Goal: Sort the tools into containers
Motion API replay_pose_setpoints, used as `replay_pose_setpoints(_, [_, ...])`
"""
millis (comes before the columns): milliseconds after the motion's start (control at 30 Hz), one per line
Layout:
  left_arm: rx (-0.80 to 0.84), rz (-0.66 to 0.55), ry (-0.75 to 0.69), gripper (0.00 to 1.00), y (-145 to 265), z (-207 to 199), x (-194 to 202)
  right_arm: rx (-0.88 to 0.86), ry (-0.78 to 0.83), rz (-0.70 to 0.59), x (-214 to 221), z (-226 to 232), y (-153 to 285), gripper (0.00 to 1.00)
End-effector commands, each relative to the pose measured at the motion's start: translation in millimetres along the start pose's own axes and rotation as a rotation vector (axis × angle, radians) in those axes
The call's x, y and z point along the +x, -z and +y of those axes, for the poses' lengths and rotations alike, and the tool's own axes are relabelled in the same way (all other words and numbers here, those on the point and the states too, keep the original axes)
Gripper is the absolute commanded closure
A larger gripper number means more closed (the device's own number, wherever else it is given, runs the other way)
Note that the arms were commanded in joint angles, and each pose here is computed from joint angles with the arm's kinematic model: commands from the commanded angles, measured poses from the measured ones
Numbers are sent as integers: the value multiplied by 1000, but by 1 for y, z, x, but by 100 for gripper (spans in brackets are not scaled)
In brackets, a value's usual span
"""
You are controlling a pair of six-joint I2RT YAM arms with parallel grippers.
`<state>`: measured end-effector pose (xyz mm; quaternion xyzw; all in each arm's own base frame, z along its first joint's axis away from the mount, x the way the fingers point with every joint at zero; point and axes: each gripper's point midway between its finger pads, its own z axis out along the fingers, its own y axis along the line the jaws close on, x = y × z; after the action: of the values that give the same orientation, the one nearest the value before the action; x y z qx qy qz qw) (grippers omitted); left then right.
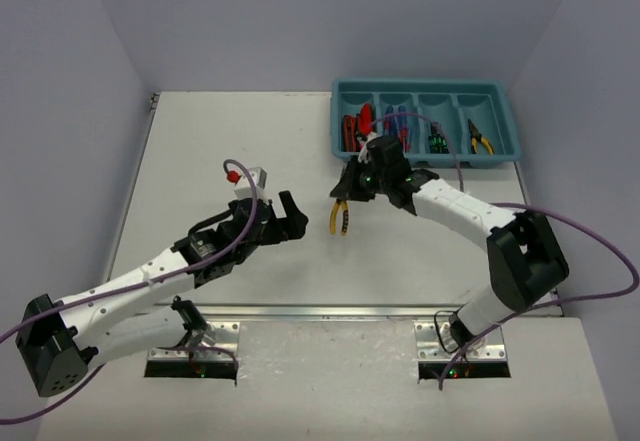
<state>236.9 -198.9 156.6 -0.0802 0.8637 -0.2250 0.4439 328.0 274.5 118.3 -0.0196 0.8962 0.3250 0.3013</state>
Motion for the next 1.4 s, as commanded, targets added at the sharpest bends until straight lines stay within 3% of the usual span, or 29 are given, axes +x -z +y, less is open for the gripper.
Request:
replay_pose_setpoints(0, [-212,37,5,0,24,27,-11,432,136,-212,-128,-98,59,100])
replay_pose_setpoints(67, [-167,55,-14,0,36,19,-17,582,150,-257,-181,-141,91,100])
replay_pose_setpoints(200, [-74,71,-80,0,62,9,-27,820,214,-213,-238,-225,122,100])
replay_pose_setpoints(267, [-66,63,-118,0,74,10,-35,911,276,-284,-283,-234,142,100])
replay_pose_setpoints(400, [-82,-7,-182,0,87,16,-56,1032,422,-249,-328,-281,136,100])
replay_pose_setpoints(567, [-114,-88,-207,0,80,24,-66,1061,437,-182,-327,-340,125,100])
replay_pose_setpoints(800, [-93,-44,-256,0,63,20,-52,1042,485,-115,-315,-375,108,100])
replay_pose_setpoints(1000, [-92,-32,-261,0,60,20,-49,1014,415,-109,-302,-397,115,100])
replay_pose_setpoints(1067, [-89,-36,-257,0,61,20,-50,1019,417,-94,-299,-402,114,89])
replay_pose_setpoints(1100, [-87,-35,-257,0,61,20,-49,1020,422,-89,-298,-403,114,89])
replay_pose_setpoints(1167, [-79,-32,-259,0,61,19,-48,1044,409,-105,-301,-403,121,61])
replay_pose_setpoints(1200, [-73,-31,-262,0,60,17,-48,1045,392,-130,-306,-398,124,36])
replay_pose_setpoints(1367, [-104,-32,-258,0,58,22,-51,989,314,-299,-344,-341,157,5])
